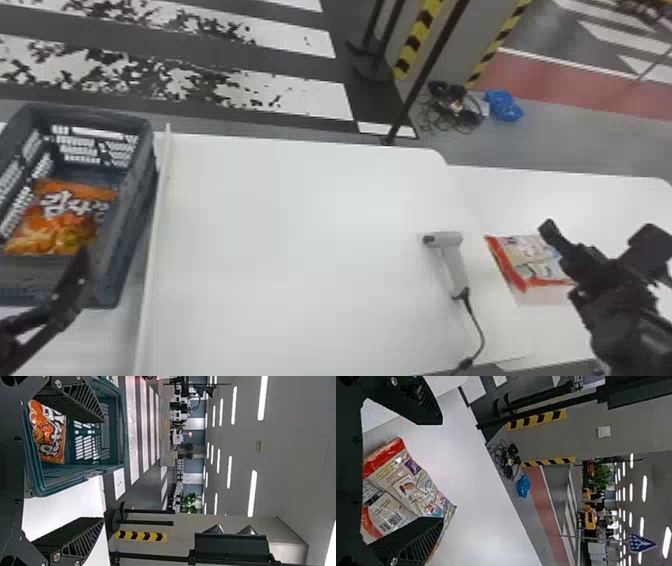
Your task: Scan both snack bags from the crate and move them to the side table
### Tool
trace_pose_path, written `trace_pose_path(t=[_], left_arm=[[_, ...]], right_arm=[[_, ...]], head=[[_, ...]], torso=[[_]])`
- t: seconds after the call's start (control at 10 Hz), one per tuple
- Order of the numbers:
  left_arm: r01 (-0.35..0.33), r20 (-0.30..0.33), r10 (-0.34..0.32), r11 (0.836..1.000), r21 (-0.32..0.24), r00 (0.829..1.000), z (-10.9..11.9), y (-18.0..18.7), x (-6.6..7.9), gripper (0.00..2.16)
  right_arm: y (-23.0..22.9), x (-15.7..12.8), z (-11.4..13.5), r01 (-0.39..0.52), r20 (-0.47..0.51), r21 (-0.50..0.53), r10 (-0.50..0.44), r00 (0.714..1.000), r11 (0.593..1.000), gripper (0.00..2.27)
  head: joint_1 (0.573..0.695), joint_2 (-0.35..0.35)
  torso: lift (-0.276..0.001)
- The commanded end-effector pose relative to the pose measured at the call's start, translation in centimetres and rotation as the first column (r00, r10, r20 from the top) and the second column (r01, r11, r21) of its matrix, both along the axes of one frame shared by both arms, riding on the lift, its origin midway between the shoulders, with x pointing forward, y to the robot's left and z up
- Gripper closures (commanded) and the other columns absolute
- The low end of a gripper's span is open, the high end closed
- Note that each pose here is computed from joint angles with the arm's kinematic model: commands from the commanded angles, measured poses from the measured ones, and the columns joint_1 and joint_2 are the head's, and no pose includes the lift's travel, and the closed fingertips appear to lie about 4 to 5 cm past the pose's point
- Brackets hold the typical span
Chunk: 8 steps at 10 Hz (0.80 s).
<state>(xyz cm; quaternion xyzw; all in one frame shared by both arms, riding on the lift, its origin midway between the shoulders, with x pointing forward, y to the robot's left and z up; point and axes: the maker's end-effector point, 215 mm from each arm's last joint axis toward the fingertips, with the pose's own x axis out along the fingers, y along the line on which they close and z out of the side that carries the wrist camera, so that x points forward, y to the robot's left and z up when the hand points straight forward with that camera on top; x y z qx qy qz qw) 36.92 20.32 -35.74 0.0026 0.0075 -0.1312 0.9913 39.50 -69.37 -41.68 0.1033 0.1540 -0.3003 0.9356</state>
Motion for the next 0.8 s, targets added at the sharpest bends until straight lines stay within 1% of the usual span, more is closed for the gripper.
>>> trace_pose_path(t=[0.0, 0.1, 0.2, 0.4, 0.5, 0.6, 0.7], left_arm=[[0.004, 0.003, -0.004, 1.0, -0.001, 1.0, 0.2, -0.2, 0.0, 0.12], [0.006, 0.006, -0.006, 1.0, -0.001, 1.0, 0.4, -0.3, 0.0, 0.12], [0.006, 0.009, -0.006, 1.0, -0.003, 1.0, 0.5, -0.4, 0.0, 0.12], [0.005, 0.006, -0.005, 1.0, -0.002, 1.0, 0.5, -0.3, -0.1, 0.12], [0.005, 0.009, -0.005, 1.0, -0.003, 1.0, 0.6, -0.4, -0.1, 0.12], [0.009, 0.007, -0.009, 1.0, -0.006, 1.0, 0.6, -0.6, -0.1, 0.12], [0.012, 0.008, -0.011, 1.0, -0.008, 1.0, 0.8, -0.8, 0.0, 0.12]], right_arm=[[5.5, 1.3, 2.6, -0.102, 0.031, -0.052, 0.103, 0.994, 0.993, 0.05], [9.6, 2.2, 4.1, -0.168, 0.056, -0.086, 0.173, 0.983, 0.982, 0.05], [14.0, 3.2, 5.1, -0.238, 0.068, -0.111, 0.246, 0.967, 0.965, 0.05], [22.9, 4.3, 5.9, -0.372, 0.069, -0.164, 0.387, 0.92, 0.914, 0.06], [27.1, 4.7, 4.7, -0.428, 0.047, -0.178, 0.442, 0.896, 0.886, 0.06], [30.6, 5.0, 4.0, -0.458, 0.039, -0.209, 0.476, 0.879, 0.864, 0.06], [33.5, 5.0, 3.2, -0.486, 0.043, -0.205, 0.504, 0.863, 0.849, 0.06]], head=[[0.695, -0.35], [0.695, -0.35], [0.695, -0.35], [0.695, -0.35], [0.695, -0.35], [0.695, -0.35], [0.695, -0.299]], torso=[[-0.075], [-0.075], [-0.075], [-0.075], [-0.075], [-0.075], [-0.075]])
